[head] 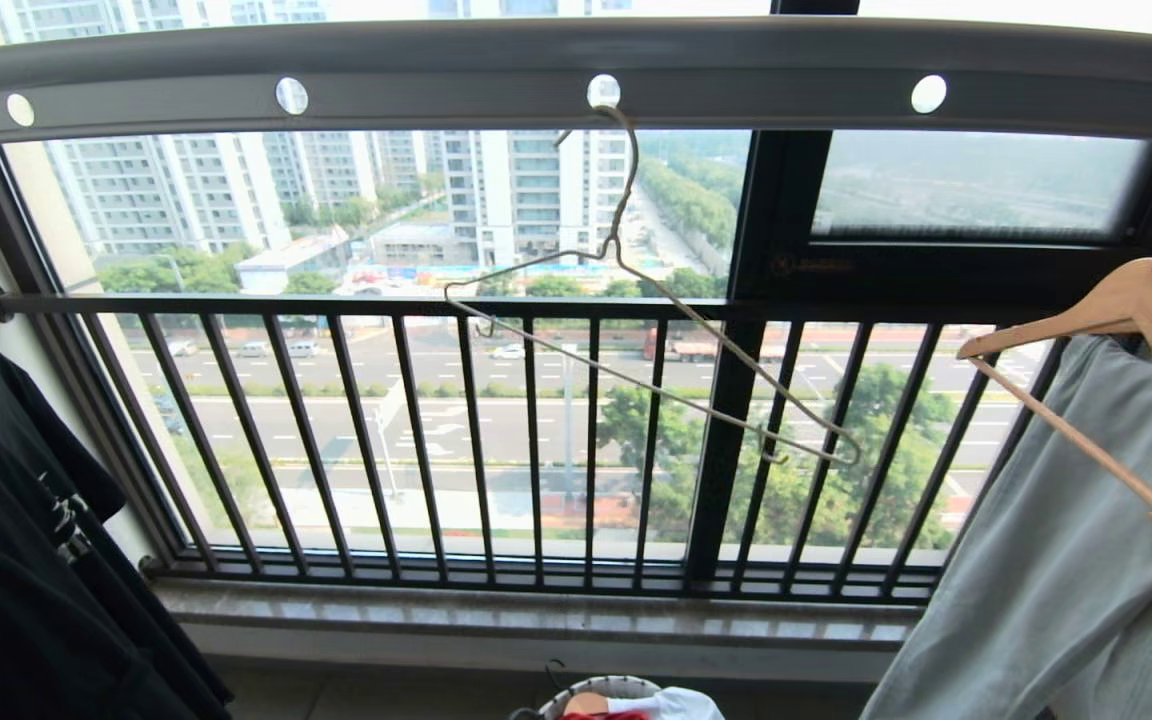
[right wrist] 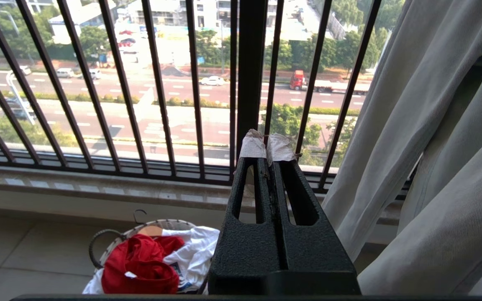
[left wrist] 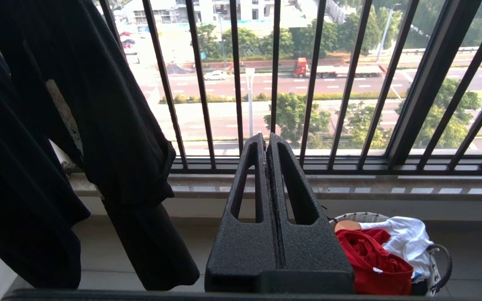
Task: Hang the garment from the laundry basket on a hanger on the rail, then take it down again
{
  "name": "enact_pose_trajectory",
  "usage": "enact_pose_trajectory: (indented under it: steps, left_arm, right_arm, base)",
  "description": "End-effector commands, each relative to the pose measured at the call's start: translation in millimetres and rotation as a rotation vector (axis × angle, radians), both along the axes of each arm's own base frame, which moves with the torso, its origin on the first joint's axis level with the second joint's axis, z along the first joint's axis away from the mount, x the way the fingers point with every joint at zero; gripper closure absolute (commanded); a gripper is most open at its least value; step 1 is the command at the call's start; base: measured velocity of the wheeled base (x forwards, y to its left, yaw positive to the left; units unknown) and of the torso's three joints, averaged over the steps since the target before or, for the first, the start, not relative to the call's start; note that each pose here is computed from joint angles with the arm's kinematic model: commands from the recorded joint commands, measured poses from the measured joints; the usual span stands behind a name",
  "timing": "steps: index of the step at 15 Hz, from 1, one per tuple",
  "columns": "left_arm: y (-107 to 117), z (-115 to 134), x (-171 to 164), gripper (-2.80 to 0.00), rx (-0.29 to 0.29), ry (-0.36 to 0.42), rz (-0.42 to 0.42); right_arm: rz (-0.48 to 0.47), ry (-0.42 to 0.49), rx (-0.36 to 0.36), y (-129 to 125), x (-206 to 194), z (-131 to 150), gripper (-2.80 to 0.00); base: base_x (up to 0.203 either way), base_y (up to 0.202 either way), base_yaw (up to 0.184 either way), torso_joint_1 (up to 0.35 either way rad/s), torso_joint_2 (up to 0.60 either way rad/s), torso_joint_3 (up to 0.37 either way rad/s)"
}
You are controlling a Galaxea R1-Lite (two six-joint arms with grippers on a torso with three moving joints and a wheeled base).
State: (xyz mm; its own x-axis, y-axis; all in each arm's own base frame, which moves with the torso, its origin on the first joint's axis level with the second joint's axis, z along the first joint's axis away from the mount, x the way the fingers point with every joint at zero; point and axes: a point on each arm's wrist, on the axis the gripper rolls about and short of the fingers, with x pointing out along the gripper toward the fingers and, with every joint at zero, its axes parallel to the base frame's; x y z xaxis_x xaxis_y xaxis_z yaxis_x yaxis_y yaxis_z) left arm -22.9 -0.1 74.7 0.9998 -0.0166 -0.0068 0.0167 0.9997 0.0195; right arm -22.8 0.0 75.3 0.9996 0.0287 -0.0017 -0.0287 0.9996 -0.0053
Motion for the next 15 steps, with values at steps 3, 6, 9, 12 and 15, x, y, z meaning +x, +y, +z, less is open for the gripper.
enact_pose_trajectory:
  steps: [3,6,9,12,15]
  left_arm:
    - [0.0,0.0,0.1,0.0,0.0,0.001,-0.001]
    - [0.0,0.0,0.1,0.0,0.0,0.001,0.0]
    - [-0.1,0.0,0.1,0.0,0.0,0.001,0.0]
    - [0.0,0.0,0.1,0.0,0.0,0.002,0.0]
    - [0.0,0.1,0.2,0.0,0.0,0.002,-0.001]
  right_arm:
    - [0.0,0.001,-0.001,0.0,0.1,0.1,0.0]
    - [0.0,0.001,-0.001,0.0,0.1,0.1,0.0]
    - [0.0,0.001,-0.001,0.0,0.1,0.1,0.0]
    - [0.0,0.001,-0.001,0.0,0.1,0.1,0.0]
    - [0.002,0.001,-0.001,0.0,0.1,0.1,0.0]
  base:
    - [0.0,0.0,0.0,0.0,0.0,0.0]
    - [0.0,0.0,0.0,0.0,0.0,0.0]
    - [0.0,0.0,0.0,0.0,0.0,0.0]
    - [0.0,0.0,0.0,0.0,0.0,0.0]
    - [0.0,0.0,0.0,0.0,0.0,0.0]
